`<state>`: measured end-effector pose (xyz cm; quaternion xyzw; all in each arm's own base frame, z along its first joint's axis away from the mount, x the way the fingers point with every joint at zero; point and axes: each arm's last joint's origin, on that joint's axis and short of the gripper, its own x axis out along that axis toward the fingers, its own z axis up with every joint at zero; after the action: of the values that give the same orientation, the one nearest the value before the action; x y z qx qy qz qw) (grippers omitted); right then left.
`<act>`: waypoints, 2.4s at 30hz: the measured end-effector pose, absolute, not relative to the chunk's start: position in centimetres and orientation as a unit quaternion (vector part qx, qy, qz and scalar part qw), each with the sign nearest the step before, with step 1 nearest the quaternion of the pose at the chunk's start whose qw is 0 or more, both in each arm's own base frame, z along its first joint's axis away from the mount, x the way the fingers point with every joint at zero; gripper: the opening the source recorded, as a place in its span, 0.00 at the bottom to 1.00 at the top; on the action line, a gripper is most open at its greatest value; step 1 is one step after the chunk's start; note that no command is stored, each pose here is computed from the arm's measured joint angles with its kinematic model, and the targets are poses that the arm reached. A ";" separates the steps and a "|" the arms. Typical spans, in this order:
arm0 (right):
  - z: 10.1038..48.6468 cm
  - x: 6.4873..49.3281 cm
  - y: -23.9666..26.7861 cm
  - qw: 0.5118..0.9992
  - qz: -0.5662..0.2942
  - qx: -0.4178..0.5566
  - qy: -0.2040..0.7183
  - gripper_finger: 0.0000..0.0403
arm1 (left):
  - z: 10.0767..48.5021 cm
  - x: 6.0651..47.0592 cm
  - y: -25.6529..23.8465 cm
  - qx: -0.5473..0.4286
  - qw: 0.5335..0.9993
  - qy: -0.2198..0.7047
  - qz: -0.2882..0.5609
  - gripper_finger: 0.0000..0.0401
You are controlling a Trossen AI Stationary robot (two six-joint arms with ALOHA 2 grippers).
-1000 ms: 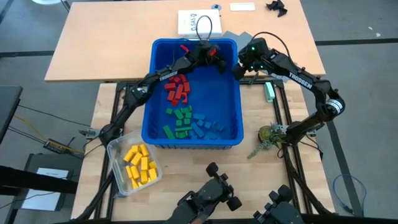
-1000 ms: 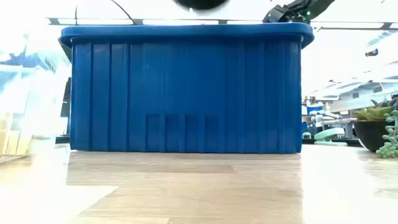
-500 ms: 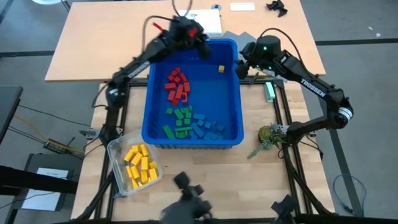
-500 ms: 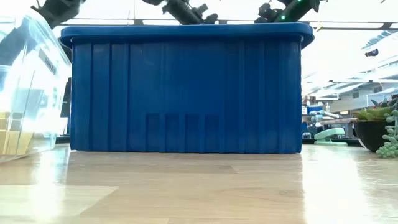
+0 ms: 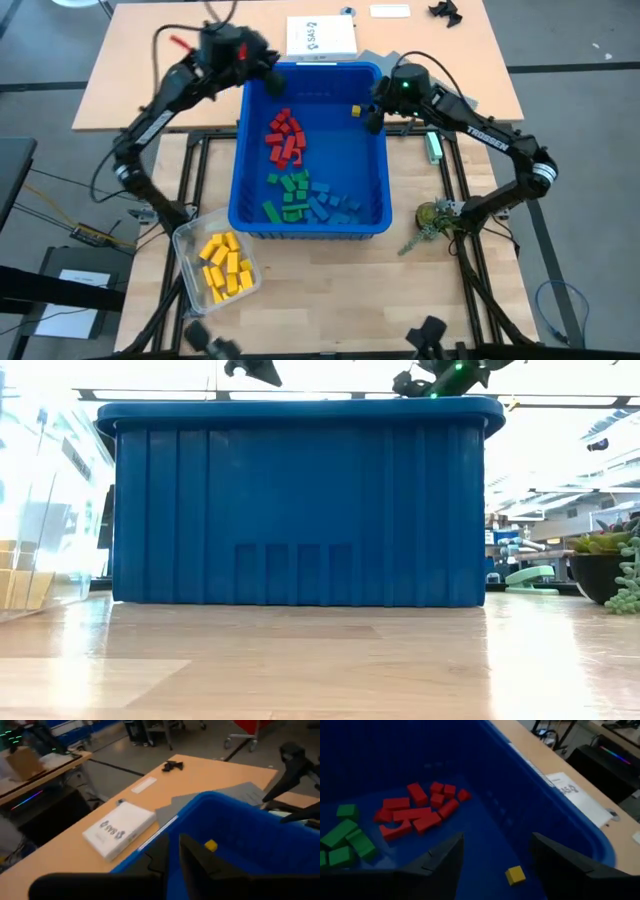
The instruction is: Sort Items/Unsort Items
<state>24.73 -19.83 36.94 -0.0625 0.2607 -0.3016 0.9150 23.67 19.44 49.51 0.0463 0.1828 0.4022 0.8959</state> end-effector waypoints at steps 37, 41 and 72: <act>23.1 35.0 -32.5 0.719 -0.249 -0.214 0.612 0.57 | 37.2 17.0 12.9 -0.025 0.928 0.117 0.354 0.13; 22.2 34.4 -33.0 0.705 -0.244 -0.207 0.633 0.57 | 37.2 17.1 12.7 -0.024 0.929 0.117 0.350 0.13; 20.1 35.9 -31.0 0.803 -0.082 -0.117 0.578 0.57 | 37.2 17.8 11.7 -0.008 0.940 0.120 0.320 0.13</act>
<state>35.90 -30.97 20.10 -0.1170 0.5782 -0.0823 0.8032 17.83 11.70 37.17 -0.0080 0.1202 0.3198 0.9398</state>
